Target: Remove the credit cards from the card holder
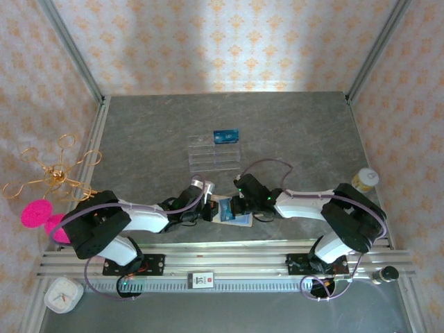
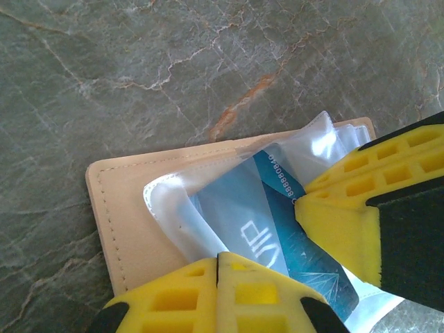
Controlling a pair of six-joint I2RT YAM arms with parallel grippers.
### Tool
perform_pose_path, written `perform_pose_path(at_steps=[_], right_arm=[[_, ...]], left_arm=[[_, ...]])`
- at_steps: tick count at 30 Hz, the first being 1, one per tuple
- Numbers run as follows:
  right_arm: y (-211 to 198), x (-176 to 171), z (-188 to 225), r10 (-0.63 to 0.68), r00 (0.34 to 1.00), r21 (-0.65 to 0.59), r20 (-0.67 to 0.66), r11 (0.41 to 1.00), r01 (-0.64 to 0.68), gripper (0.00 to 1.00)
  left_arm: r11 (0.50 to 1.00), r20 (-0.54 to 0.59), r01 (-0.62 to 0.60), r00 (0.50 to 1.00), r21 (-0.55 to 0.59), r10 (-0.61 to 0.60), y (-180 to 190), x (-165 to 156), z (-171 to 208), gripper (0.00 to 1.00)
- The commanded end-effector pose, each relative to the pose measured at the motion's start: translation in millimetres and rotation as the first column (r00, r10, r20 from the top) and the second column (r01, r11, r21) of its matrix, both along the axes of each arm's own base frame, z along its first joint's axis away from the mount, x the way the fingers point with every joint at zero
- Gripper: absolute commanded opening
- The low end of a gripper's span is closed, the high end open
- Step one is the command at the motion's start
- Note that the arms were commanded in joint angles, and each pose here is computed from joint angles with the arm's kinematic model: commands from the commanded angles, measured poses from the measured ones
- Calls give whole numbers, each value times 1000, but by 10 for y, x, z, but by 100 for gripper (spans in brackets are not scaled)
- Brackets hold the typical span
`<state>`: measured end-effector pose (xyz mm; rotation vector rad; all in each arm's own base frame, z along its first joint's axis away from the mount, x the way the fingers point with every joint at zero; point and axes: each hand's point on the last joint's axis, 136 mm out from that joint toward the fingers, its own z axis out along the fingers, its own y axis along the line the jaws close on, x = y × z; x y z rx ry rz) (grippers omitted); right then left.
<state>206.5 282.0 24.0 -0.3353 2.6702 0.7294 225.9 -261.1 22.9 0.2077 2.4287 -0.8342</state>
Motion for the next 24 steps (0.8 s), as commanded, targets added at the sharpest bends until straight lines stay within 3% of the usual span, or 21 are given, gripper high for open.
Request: perform_pose_path(at_steps=[1,5,9,15,24], right_arm=[[72,-144,-68,66,998,-22,-20,998,-67,7],[-75,5,-53,-59,998,-22,-5,998,59,30],[-188,94,-16,-158,986,71,-49,984,162,34],[-367,229,42,-273,962,69,-10,960,273,39],[-120,35,-5,-149,986,115,-77,981,157,32]], left_arm=[[999,-75,20,997,48,-17,44,-137,-227,0],[998,-75,20,997,51,-17,71,-159,-231,0],[998,-79,27,997,51,-23,76,-180,-242,0],[998,-86,28,996,52,-24,96,-202,-268,0],[999,-92,40,995,36,-36,46,-201,-281,0]])
